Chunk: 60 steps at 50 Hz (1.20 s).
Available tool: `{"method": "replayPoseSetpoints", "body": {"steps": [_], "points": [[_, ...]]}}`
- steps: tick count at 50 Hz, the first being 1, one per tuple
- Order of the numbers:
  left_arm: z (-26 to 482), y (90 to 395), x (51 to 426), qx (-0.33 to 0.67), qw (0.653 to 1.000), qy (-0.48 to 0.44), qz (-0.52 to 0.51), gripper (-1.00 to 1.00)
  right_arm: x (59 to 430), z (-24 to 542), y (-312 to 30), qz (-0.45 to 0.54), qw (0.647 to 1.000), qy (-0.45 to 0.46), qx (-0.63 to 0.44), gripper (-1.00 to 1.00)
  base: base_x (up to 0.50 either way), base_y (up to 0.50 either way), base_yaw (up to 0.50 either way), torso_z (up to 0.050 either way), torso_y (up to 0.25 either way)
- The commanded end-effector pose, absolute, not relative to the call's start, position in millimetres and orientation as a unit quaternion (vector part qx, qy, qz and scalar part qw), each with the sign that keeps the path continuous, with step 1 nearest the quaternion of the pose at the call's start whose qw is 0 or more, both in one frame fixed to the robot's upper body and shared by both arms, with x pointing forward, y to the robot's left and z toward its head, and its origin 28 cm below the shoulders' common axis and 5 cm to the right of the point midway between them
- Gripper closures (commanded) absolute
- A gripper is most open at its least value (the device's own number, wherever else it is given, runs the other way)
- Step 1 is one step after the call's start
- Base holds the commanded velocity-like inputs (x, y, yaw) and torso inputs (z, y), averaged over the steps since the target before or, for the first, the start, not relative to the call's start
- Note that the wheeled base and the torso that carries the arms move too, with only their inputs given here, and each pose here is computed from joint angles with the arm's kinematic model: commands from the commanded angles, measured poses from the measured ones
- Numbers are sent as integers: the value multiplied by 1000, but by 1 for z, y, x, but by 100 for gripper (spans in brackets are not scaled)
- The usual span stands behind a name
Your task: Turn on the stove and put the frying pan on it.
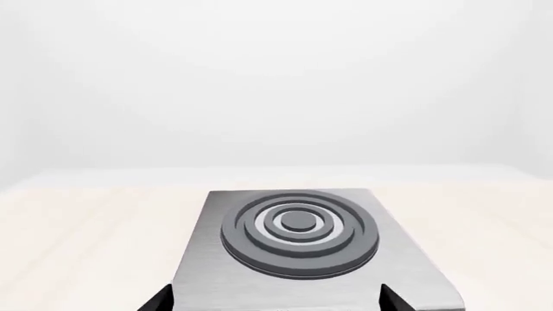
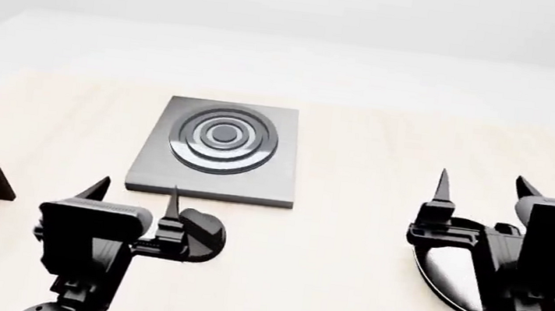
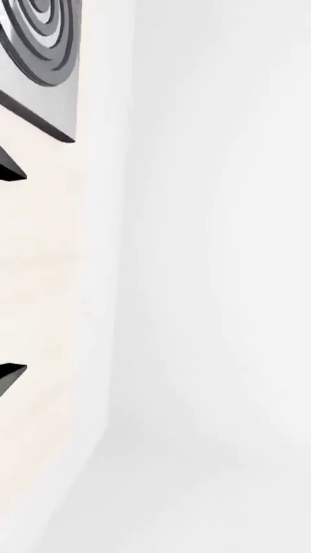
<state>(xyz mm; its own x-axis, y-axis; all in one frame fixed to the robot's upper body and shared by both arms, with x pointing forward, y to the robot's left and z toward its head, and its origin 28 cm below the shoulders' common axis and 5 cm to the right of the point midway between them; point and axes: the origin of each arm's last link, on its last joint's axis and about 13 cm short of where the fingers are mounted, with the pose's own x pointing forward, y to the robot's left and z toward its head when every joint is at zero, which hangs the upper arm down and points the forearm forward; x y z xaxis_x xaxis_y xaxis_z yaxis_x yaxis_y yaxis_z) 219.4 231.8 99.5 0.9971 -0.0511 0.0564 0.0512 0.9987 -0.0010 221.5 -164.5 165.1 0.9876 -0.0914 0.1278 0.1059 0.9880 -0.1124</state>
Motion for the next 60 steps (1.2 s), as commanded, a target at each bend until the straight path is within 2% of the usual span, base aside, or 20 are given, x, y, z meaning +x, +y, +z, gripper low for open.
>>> {"method": "replayPoseSetpoints", "body": {"steps": [1,2,7,8,16,22,30,34,39,46,60], "points": [[97,230,215,-2,999,-29,-38,-100,221,186,-181,22,993,-36,-107,-100,0,0,0,0,0],[96,230,215,-3,999,-29,-40,-100,220,185,-183,18,990,6,-139,-100,0,0,0,0,0],[97,231,215,-5,999,-30,-42,-100,218,194,-193,26,981,44,-185,-100,0,0,0,0,0],[96,231,215,-5,999,-31,-43,-100,215,197,-196,49,973,81,-209,-100,0,0,0,0,0],[96,233,214,-12,998,-35,-46,-100,205,206,-205,77,944,154,-282,-100,0,0,0,0,0],[97,234,214,-14,998,-37,-46,-100,199,221,-214,101,933,198,-283,-100,0,0,0,0,0],[95,235,213,-14,998,-37,-46,-100,191,229,-230,115,887,293,-338,-100,0,0,0,0,0],[94,235,213,-13,998,-37,-45,-100,190,232,-240,82,873,347,-333,-100,0,0,0,0,0],[93,235,212,-12,998,-35,-46,-100,184,231,-243,90,847,394,-344,-100,0,0,0,0,0],[93,235,212,-13,998,-36,-43,-100,180,227,-247,88,815,442,-365,-100,0,0,0,0,0],[92,237,211,-12,999,-33,-39,-100,181,218,-256,81,790,477,-376,-100,0,0,0,0,0]]}}
